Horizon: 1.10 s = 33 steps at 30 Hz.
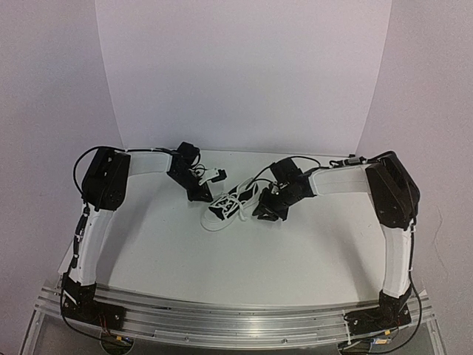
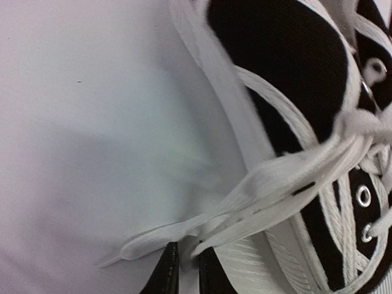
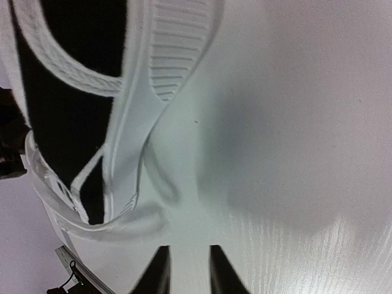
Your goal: Tie the shoes
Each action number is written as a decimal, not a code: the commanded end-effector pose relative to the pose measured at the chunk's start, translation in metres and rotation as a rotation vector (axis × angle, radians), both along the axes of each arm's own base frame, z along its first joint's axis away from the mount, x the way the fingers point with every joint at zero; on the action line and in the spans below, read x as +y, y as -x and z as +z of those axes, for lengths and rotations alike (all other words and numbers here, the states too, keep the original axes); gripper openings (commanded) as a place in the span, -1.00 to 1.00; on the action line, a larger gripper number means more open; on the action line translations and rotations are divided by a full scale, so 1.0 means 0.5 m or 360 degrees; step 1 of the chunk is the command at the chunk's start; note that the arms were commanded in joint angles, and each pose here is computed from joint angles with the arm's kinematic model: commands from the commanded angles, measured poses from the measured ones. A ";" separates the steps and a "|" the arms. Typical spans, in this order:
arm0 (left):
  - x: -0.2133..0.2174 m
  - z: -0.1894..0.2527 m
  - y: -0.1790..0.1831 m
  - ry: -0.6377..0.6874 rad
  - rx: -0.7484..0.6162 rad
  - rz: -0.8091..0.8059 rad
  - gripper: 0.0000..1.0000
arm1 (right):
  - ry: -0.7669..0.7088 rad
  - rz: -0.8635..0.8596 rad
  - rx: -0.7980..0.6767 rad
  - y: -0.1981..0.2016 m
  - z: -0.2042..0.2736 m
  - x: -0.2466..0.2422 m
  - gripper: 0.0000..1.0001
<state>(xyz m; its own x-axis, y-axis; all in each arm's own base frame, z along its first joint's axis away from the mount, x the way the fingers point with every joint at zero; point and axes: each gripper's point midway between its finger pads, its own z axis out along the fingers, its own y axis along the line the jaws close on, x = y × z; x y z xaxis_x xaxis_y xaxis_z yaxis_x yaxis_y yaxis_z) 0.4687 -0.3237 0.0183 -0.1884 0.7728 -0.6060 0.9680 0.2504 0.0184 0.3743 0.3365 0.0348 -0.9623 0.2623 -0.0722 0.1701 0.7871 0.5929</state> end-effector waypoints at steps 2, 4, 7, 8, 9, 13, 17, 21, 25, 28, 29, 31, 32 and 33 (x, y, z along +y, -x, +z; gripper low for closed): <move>-0.003 0.043 0.098 0.0056 0.0143 -0.0091 -0.51 | -0.0028 0.0047 -0.0194 -0.072 0.061 0.013 -0.33; -0.005 0.034 0.127 0.0052 0.0209 -0.0098 -0.46 | -0.0017 0.0019 -0.0216 -0.095 0.059 0.009 -0.31; -0.018 0.042 0.164 0.0091 0.0300 -0.0118 -0.43 | 0.0010 0.0000 -0.0227 -0.126 0.037 0.009 -0.35; -0.024 0.047 0.177 0.0111 0.0330 -0.0132 -0.40 | 0.0023 -0.0011 -0.0219 -0.133 0.024 0.008 -0.39; -0.029 0.050 0.187 0.0127 0.0362 -0.0138 -0.38 | 0.0026 -0.0019 -0.0219 -0.144 0.017 0.009 -0.43; -0.054 0.060 0.225 0.0198 0.0489 -0.0168 -0.30 | 0.0018 -0.0022 -0.0258 -0.187 0.004 0.030 -0.54; -0.093 0.074 0.272 0.0284 0.0602 -0.0244 -0.23 | -0.0025 0.0021 -0.0336 -0.226 0.016 0.060 -0.60; -0.122 0.100 0.270 0.0363 0.0619 -0.0237 -0.16 | -0.0056 0.0070 -0.0380 -0.236 0.031 0.074 -0.61; -0.111 0.122 0.242 0.0333 0.0545 -0.0179 -0.09 | -0.0016 0.0053 -0.0380 -0.223 0.041 0.032 -0.55; -0.074 0.141 0.215 0.0315 0.0481 -0.0105 0.17 | 0.0038 0.0009 -0.0434 -0.221 0.077 -0.025 -0.42; -0.058 0.143 0.206 0.0299 0.0455 -0.0081 0.25 | 0.0062 -0.0003 -0.0463 -0.220 0.091 -0.043 -0.37; -0.033 0.162 0.199 0.0297 0.0418 -0.0056 0.39 | 0.0103 -0.0026 -0.0509 -0.217 0.115 -0.083 -0.27; -0.022 0.173 0.195 0.0310 0.0409 -0.0042 0.41 | 0.0120 -0.0041 -0.0522 -0.215 0.123 -0.101 -0.22; -0.012 0.187 0.192 0.0327 0.0401 -0.0026 0.43 | 0.0138 -0.0062 -0.0546 -0.216 0.136 -0.121 -0.17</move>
<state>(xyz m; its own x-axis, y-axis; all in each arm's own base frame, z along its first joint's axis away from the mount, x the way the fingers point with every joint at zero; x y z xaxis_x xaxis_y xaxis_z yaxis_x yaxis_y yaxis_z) 0.3558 -0.3523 0.0534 -0.3772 0.6924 -0.6151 0.9153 0.1776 -0.3614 0.4676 0.3118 0.0322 -0.9325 0.2457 -0.2646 0.0590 0.8266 0.5597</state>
